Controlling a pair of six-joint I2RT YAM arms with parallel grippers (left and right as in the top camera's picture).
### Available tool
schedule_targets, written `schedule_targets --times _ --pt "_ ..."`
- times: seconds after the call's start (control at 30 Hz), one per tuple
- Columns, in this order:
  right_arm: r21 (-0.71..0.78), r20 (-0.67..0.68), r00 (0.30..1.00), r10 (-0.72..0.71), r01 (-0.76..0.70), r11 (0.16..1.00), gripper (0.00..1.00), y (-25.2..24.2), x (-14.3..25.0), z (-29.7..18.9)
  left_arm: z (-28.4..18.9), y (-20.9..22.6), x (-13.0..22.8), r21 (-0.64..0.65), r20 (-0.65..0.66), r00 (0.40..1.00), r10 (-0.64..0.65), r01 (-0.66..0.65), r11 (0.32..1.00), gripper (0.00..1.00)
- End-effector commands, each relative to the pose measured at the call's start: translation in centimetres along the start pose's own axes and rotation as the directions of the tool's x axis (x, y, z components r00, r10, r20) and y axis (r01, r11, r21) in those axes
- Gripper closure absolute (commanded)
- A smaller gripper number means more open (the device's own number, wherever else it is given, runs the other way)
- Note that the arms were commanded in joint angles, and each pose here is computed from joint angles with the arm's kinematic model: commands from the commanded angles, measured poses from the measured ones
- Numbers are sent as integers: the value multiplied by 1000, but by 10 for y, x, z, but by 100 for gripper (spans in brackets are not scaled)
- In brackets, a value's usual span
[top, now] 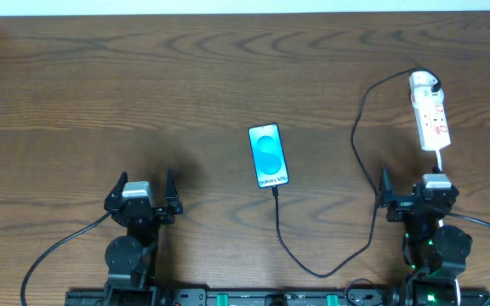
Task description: Plug charger to phone and switch on socket
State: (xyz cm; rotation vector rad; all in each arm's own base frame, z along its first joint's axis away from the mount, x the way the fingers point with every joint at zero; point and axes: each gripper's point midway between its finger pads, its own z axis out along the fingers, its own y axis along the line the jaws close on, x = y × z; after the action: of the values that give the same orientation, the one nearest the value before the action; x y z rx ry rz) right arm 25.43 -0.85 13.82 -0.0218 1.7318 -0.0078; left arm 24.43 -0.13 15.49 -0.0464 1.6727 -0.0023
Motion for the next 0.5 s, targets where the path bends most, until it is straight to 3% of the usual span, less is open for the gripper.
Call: schedule_targets --times 0.0,0.47 --pt "25 6 1000 -17 17 1000 1 -2 0 -4 1 2 18 -10 -51 999 14 -15 1000 11" --pt "39 85 996 -27 24 999 1 -2 -17 -11 1 2 18 -10 -51 999 14 -15 1000 11"
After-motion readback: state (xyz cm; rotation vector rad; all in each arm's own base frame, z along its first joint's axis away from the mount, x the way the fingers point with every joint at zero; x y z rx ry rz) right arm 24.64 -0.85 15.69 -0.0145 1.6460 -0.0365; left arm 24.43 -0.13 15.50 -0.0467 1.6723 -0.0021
